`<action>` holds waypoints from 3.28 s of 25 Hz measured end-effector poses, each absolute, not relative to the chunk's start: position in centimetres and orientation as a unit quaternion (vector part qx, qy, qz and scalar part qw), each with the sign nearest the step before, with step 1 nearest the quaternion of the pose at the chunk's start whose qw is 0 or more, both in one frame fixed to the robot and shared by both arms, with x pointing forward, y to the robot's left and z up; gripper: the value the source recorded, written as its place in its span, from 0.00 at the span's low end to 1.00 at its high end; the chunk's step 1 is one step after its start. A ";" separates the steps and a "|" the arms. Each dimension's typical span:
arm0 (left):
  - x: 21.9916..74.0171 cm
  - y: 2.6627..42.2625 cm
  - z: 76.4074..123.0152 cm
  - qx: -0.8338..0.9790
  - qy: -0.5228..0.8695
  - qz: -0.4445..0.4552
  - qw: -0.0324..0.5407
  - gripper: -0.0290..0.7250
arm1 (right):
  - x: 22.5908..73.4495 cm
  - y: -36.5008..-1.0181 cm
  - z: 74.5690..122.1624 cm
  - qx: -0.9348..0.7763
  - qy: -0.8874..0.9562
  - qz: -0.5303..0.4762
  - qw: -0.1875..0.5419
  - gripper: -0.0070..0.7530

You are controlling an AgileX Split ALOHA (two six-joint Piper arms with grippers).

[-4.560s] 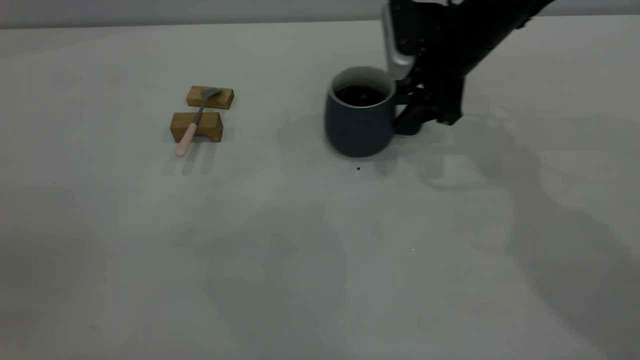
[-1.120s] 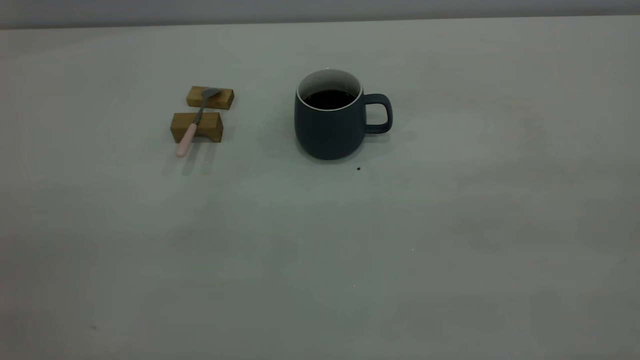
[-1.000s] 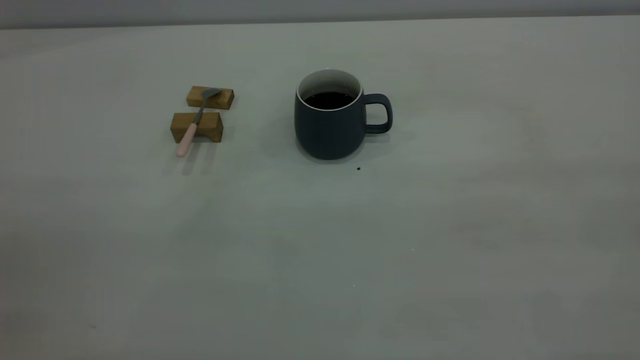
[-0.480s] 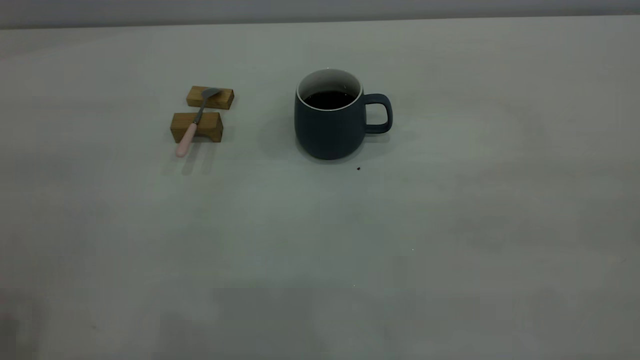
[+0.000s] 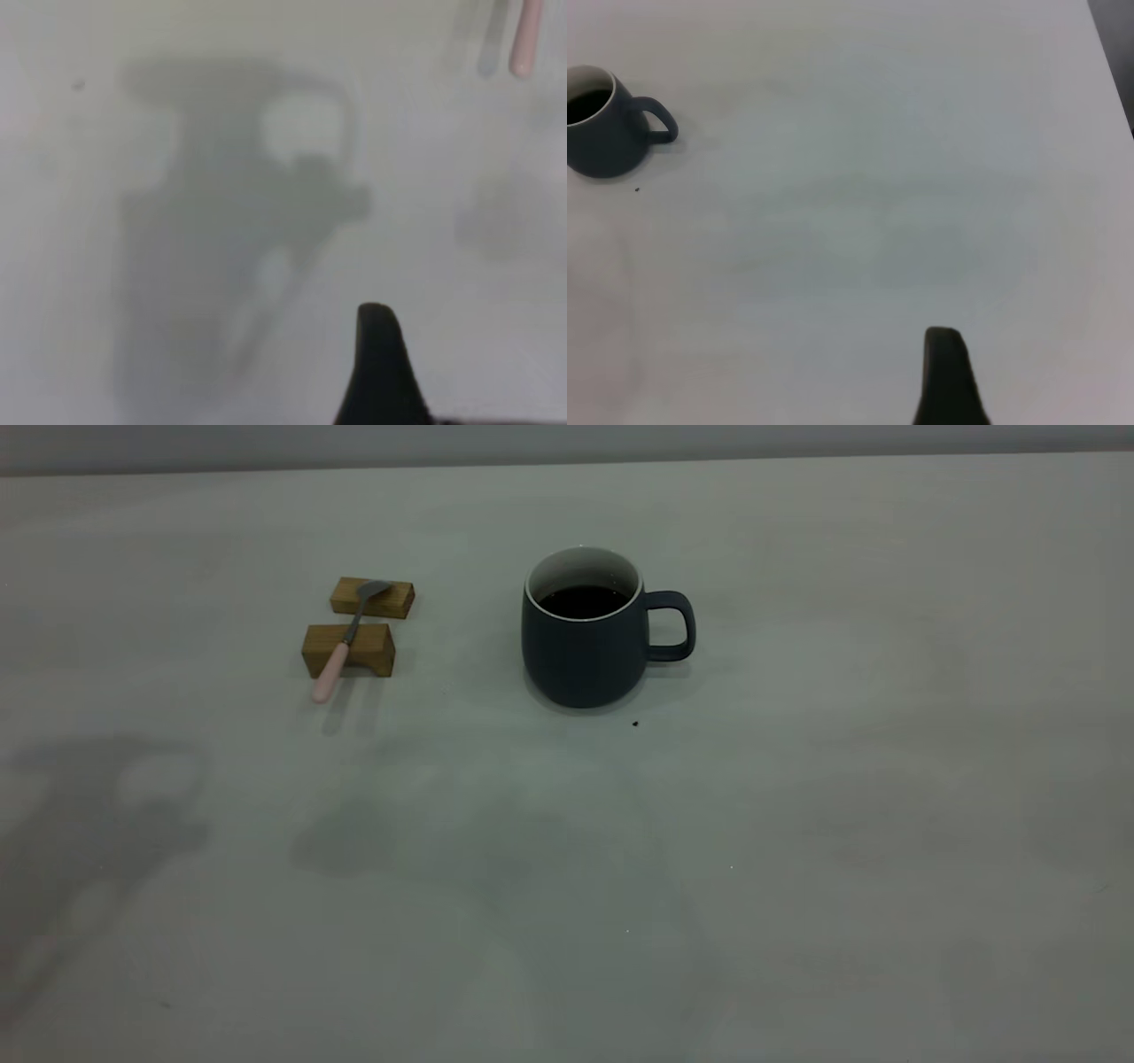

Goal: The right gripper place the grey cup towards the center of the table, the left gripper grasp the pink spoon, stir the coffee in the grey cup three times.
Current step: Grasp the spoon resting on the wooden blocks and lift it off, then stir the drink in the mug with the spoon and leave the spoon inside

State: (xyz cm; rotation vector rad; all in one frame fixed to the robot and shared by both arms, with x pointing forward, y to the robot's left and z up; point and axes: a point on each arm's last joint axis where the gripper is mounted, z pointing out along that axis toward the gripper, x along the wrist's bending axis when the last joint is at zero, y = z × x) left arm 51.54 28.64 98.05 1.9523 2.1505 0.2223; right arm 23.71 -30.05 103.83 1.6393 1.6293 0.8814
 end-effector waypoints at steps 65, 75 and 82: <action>67.4 12.2 95.6 0.240 0.843 -0.464 0.127 0.22 | 23.7 -30.0 103.8 0.626 0.622 0.337 0.328 0.75; 68.6 10.7 92.6 0.042 0.803 -0.593 0.050 0.22 | 23.7 -30.0 103.8 0.626 0.622 0.337 0.328 0.75; 68.9 10.0 89.1 -0.035 0.811 -0.584 0.009 0.22 | 23.7 -30.0 103.8 0.626 0.622 0.337 0.328 0.75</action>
